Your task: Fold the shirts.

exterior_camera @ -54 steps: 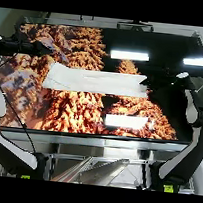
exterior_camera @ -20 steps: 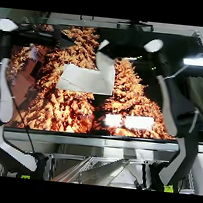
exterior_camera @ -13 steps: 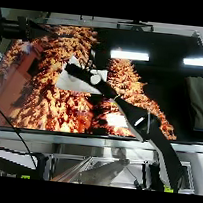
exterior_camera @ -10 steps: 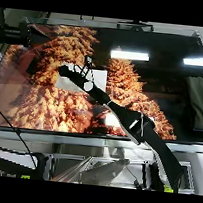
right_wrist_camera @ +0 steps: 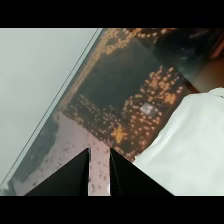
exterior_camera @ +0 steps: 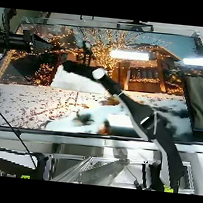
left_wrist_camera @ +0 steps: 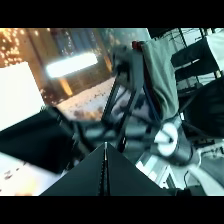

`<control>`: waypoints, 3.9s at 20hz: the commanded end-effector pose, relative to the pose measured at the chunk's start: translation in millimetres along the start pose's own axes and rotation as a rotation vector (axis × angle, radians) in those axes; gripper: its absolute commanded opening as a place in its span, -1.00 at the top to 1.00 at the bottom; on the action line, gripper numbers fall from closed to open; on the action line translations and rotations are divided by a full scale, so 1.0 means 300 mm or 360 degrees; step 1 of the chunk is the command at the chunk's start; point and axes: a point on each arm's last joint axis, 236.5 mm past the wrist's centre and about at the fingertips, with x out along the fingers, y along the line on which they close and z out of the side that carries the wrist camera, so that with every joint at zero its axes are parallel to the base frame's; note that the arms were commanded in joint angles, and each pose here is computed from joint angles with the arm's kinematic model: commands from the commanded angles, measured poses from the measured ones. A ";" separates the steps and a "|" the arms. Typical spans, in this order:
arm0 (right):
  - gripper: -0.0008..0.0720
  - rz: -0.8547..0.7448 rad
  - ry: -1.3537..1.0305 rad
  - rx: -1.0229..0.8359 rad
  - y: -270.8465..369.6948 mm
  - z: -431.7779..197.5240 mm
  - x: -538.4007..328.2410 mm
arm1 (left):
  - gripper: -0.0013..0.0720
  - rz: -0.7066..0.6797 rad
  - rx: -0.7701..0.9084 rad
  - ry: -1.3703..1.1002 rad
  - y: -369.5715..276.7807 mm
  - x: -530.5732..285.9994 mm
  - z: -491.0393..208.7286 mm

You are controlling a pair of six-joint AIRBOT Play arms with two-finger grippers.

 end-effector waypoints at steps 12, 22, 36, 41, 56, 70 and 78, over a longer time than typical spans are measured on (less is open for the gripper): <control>-0.94 -0.0704 0.0725 0.0640 -0.730 -0.112 -0.560 | 0.92 -0.0037 0.0004 0.0088 -0.029 -0.007 -0.040; -0.55 -0.0347 0.0683 0.0849 -0.619 -0.257 -0.295 | 0.92 -0.0046 0.0035 0.0105 -0.034 -0.009 -0.048; 0.93 -0.0918 0.0017 0.0487 -0.593 0.511 -1.091 | 0.92 -0.0063 0.0031 0.0150 -0.042 -0.010 -0.070; 0.93 -0.1317 -0.0523 0.0478 -0.658 0.765 -1.742 | 0.92 -0.0088 0.0034 0.0213 -0.054 -0.014 -0.101; 0.92 -0.1127 -0.1048 0.0786 -0.620 0.707 -2.550 | 0.92 -0.0166 0.0166 0.0382 -0.133 0.097 -0.170; 0.92 -0.0795 -0.1468 0.0007 -0.757 1.003 -2.560 | 0.92 -0.0156 0.0240 0.0291 -0.167 0.195 -0.122; 0.92 -0.0673 -0.1013 0.0288 -0.664 0.696 -2.625 | 0.92 -0.0194 0.0262 0.0351 -0.203 0.231 -0.153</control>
